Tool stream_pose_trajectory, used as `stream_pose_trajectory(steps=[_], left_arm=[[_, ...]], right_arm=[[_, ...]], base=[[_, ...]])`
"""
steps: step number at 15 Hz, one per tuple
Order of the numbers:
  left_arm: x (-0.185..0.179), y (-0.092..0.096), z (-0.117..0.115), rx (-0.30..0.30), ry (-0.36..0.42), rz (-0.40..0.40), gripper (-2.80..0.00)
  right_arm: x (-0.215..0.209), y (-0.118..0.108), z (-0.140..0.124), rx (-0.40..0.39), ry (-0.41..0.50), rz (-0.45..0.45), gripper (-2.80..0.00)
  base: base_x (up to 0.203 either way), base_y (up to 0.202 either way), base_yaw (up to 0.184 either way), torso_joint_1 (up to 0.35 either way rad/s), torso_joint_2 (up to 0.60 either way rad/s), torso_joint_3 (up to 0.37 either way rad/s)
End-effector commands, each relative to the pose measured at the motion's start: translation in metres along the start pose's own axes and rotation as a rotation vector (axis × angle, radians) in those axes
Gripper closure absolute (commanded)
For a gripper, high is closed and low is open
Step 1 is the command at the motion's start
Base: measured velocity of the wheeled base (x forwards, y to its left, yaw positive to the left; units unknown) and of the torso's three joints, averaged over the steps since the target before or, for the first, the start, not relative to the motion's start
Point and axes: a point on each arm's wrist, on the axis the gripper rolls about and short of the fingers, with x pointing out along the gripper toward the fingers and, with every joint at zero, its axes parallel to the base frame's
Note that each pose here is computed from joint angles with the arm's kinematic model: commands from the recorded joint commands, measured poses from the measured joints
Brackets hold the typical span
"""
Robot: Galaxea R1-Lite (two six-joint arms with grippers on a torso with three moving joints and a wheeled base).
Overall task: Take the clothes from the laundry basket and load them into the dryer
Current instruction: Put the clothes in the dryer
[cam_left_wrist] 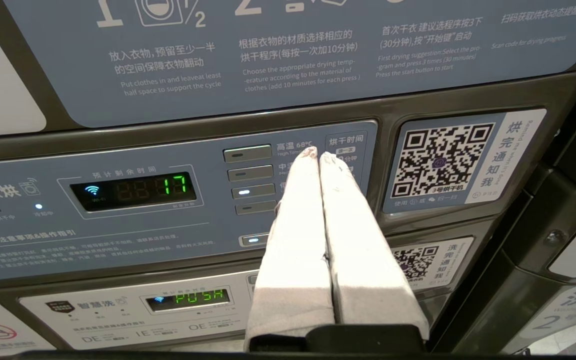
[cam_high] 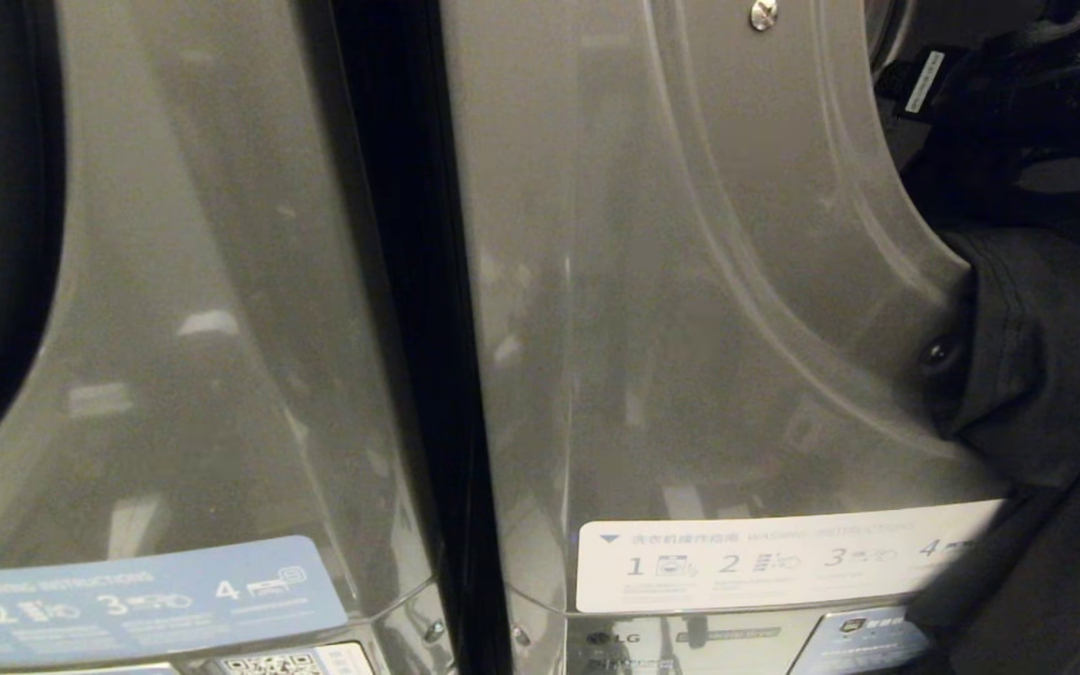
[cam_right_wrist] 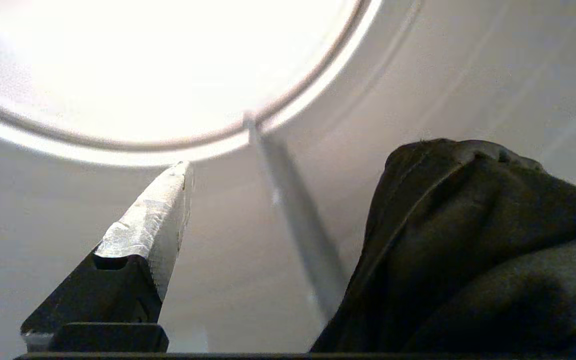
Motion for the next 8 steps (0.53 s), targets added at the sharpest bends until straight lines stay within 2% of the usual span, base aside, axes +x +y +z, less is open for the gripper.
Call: stream_pose_trajectory(steps=[1,6,8], left_arm=[[0.0,0.0,0.0,0.0,0.0,0.0,0.0],[0.0,0.0,0.0,0.0,0.0,0.0,0.0],[0.0,0.0,0.0,0.0,0.0,0.0,0.0]], right_arm=[[0.003,0.003,-0.001,-0.023,-0.029,0.009,-2.8],[0.006,0.006,0.013,-0.097,-0.203,0.021,-2.8],[0.005,0.007,0.023,-0.128,-0.32,0.014,-2.8]], base=[[0.0,0.0,0.0,0.0,0.0,0.0],[0.0,0.0,0.0,0.0,0.0,0.0],[0.0,0.0,0.0,0.0,0.0,0.0]])
